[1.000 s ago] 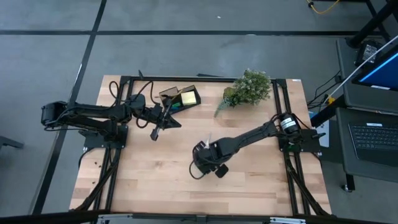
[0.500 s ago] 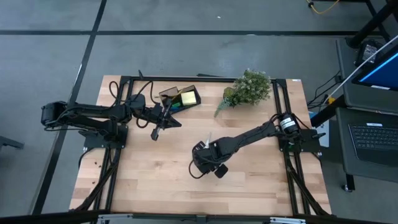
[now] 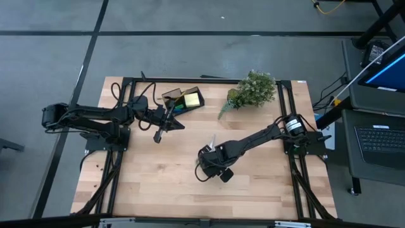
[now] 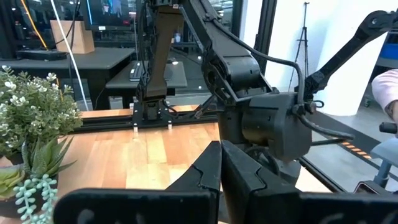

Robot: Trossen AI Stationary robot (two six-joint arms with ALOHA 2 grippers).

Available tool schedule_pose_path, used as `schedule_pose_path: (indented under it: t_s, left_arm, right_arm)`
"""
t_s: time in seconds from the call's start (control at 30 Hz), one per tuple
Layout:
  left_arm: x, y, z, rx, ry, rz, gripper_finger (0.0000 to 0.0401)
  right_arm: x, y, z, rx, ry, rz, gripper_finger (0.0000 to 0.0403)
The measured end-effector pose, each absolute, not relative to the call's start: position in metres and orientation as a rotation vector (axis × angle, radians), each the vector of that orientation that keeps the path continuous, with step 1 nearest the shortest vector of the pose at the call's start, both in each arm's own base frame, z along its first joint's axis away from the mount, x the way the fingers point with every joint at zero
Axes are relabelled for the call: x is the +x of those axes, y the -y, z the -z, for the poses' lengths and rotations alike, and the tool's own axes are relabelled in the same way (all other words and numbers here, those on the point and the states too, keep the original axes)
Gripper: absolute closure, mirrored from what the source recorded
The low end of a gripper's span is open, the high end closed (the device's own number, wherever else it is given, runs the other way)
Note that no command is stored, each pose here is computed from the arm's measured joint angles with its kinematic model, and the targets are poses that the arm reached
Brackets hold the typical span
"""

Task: Pick and place office supplies into organizer
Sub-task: Put the green scissors into the black desk organizer

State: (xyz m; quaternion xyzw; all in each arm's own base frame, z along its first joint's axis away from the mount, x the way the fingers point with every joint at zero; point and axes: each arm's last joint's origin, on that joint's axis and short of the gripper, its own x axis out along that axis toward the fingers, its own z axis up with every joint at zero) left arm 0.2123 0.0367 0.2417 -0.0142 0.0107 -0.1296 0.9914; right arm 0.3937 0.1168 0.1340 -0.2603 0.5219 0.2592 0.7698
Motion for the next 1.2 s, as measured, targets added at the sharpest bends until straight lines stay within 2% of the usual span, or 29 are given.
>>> schedule_pose_path:
  t_s: [0.23,0.4,0.8,1.0,1.2]
  left_arm:
    - [0.212,-0.037,-0.242,-0.028,-0.021,0.260,0.0396]
    - [0.212,-0.037,-0.242,-0.028,-0.021,0.260,0.0398]
    - [0.212,-0.037,-0.242,-0.028,-0.021,0.260,0.0397]
    - [0.212,-0.037,-0.242,-0.027,-0.021,0.260,0.0399]
    - [0.212,-0.037,-0.242,-0.010,-0.018,0.260,0.0396]
  right_arm:
    - [0.389,-0.110,-0.124,-0.540,-1.138,-0.573,0.0228]
    - [0.389,-0.100,-0.118,-0.435,-1.127,-0.616,0.0237]
    - [0.393,-0.092,-0.121,-0.422,-1.149,-0.604,0.0313]
    - [0.393,-0.092,-0.121,-0.431,-1.148,-0.587,0.0380]
    - [0.398,-0.093,-0.129,-0.412,-1.157,-0.565,0.0381]
